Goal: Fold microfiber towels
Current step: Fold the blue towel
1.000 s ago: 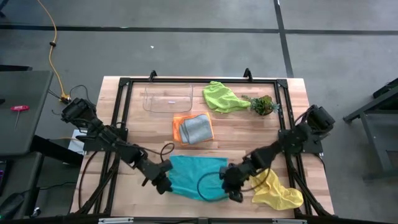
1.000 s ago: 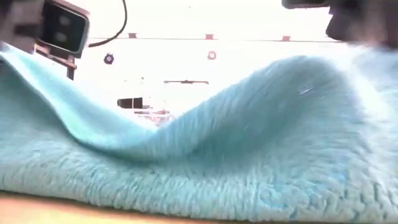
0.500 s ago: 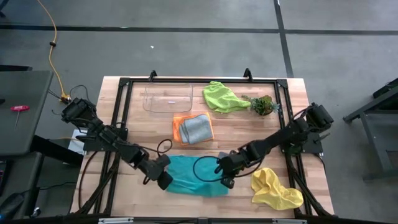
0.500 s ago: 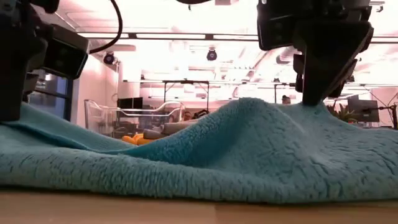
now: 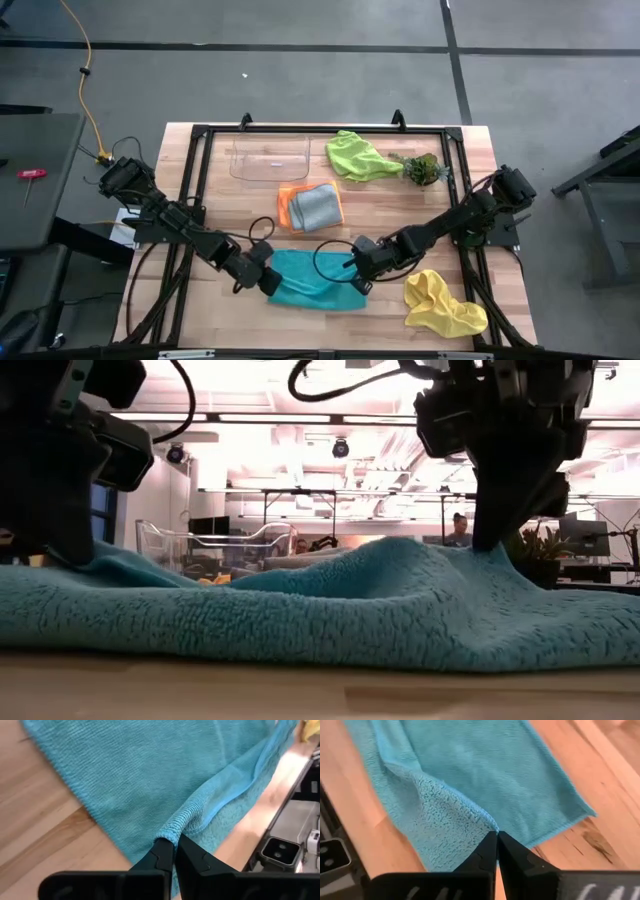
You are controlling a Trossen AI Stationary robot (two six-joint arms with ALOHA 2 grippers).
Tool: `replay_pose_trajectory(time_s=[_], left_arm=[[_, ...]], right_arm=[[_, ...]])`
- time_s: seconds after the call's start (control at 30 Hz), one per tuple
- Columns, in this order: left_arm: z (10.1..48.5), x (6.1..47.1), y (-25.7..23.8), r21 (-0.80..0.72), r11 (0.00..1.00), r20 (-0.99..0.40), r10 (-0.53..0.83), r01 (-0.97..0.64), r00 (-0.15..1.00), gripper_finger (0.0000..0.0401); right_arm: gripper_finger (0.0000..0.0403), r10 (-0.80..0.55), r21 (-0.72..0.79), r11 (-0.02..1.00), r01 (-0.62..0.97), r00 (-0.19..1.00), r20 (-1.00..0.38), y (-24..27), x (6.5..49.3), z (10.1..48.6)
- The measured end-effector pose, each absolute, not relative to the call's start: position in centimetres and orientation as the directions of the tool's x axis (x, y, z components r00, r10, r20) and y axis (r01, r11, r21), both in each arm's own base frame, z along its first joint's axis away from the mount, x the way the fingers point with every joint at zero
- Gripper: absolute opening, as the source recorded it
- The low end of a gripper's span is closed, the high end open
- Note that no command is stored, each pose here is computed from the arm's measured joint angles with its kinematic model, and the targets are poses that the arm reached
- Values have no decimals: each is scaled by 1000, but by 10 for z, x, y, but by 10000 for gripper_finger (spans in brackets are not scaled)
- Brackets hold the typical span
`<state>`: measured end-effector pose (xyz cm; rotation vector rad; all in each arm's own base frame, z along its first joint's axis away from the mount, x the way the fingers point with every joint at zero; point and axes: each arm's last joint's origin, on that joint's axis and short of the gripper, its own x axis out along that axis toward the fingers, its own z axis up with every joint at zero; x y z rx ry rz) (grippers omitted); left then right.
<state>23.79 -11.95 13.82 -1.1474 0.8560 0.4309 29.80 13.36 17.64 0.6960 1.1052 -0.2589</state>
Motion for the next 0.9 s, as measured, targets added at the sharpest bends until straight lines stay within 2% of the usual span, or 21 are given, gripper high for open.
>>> replay_pose_trajectory(time_s=[0.3,0.47,0.67,0.9], left_arm=[[136,233,-121,-593,342,-789,-64,-729,611,0],[143,233,-118,-618,311,-760,0,-722,650,0],[148,225,-111,-597,243,-763,123,-764,635,0],[147,221,-109,-565,256,-783,136,-785,607,0]], right_arm=[[0,51,338,695,635,425,-904,133,292,174],[0,8,332,638,695,425,-905,131,291,174],[0,-45,303,572,762,398,-916,128,288,172],[0,-101,275,552,787,391,-915,126,286,171]])
